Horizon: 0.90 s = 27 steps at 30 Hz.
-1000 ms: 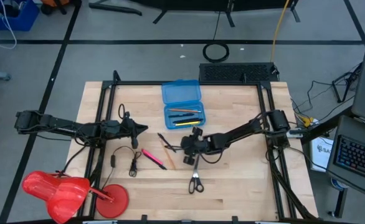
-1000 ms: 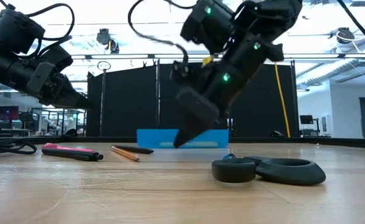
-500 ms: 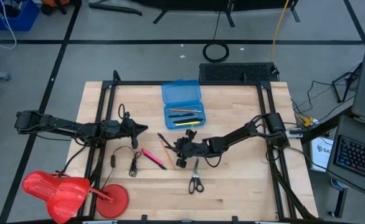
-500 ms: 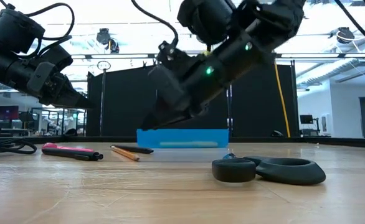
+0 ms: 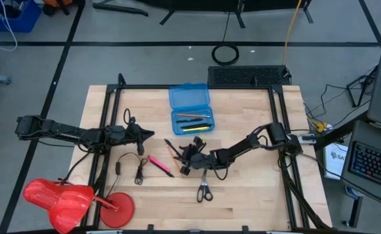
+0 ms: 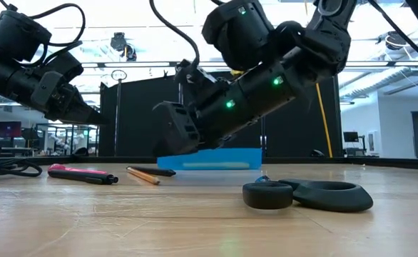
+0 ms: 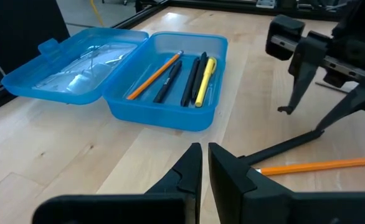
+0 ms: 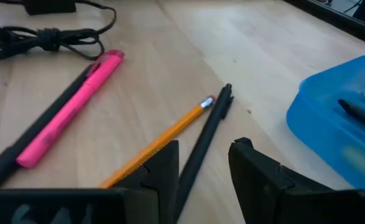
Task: Pick & place school supplies into a supply box
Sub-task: Put the black pen into the blue supply box
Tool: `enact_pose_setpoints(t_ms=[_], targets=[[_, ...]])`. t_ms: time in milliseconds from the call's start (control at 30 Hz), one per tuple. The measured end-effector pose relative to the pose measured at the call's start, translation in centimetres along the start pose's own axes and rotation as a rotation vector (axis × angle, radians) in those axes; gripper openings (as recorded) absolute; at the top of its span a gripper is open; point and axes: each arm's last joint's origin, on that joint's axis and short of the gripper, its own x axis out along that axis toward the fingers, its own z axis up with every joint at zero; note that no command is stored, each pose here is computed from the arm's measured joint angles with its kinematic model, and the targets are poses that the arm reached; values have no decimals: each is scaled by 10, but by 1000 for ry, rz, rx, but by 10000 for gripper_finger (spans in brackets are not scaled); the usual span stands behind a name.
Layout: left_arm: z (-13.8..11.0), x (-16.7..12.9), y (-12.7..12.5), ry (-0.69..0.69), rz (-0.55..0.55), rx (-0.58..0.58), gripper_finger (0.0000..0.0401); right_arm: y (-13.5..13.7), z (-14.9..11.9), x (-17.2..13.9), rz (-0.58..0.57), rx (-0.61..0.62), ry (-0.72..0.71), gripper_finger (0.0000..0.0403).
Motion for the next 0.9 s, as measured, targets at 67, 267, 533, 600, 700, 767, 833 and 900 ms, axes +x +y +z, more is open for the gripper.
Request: enact_pose_setpoints(t_ms=[67, 267, 533, 600, 700, 767, 833, 900], targets=[[0, 0, 0, 0, 0, 0, 31, 0, 1, 0, 3, 7, -9, 128], [0, 0, 0, 0, 0, 0, 31, 1, -4, 5, 31, 29, -16, 128], [0, 0, 0, 0, 0, 0, 31, 0, -20, 17, 63, 54, -23, 128], [0, 0, 0, 0, 0, 0, 31, -3, -23, 20, 55, 79, -14, 128], [0, 0, 0, 0, 0, 2, 31, -7, -23, 22, 52, 96, 0, 128], [0, 0, 0, 0, 0, 2, 31, -10, -25, 23, 40, 101, 27, 128], [0, 0, 0, 0, 0, 2, 31, -11, -26, 24, 39, 113, 45, 128], [0, 0, 0, 1, 0, 2, 31, -13, -26, 25, 63, 127, 57, 125]])
